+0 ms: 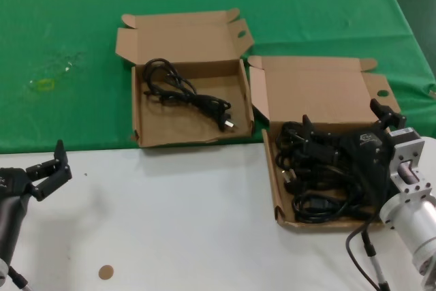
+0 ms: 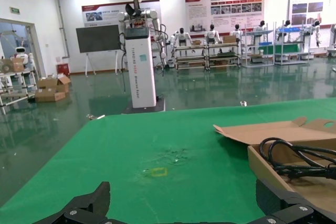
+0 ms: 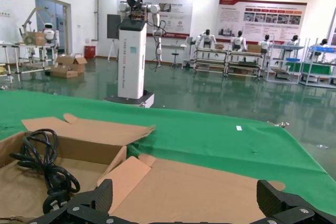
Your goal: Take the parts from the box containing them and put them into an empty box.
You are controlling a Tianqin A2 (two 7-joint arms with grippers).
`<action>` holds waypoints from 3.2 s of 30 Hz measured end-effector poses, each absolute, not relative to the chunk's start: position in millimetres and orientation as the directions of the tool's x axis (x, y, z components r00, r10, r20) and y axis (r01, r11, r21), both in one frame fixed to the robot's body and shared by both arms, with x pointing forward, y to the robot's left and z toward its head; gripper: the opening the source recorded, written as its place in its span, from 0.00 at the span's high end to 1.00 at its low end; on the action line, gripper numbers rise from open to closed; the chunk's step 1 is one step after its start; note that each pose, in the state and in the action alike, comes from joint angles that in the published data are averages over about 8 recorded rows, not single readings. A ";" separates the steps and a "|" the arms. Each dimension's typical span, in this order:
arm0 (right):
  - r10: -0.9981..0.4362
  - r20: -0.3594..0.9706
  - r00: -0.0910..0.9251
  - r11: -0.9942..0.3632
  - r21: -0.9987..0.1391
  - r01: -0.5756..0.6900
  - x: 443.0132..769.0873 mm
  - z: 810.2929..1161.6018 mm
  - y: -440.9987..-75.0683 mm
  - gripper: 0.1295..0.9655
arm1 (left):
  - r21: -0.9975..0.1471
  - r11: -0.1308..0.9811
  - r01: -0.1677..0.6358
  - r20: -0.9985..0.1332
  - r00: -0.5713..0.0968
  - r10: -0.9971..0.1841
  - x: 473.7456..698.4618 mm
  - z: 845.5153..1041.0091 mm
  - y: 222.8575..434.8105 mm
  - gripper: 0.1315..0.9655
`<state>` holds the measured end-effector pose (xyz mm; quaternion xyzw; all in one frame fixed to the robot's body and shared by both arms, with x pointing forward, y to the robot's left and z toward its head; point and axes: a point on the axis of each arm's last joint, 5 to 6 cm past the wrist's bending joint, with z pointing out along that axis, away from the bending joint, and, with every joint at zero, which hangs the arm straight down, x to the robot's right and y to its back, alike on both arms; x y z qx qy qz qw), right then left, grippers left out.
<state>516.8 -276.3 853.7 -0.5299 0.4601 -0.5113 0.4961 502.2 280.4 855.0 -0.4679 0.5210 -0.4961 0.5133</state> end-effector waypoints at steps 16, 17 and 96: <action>-0.995 0.085 0.054 -0.084 -0.996 0.020 516.8 853.7 -276.3 0.00 | -0.997 0.070 0.022 -0.071 -0.035 -0.997 502.2 855.0 280.4 0.00; -0.995 0.085 0.054 -0.084 -0.996 0.020 516.8 853.7 -276.3 0.00 | -0.997 0.070 0.022 -0.071 -0.035 -0.997 502.2 855.0 280.4 0.00; -0.995 0.085 0.054 -0.084 -0.996 0.020 516.8 853.7 -276.3 0.00 | -0.997 0.070 0.022 -0.071 -0.035 -0.997 502.2 855.0 280.4 0.00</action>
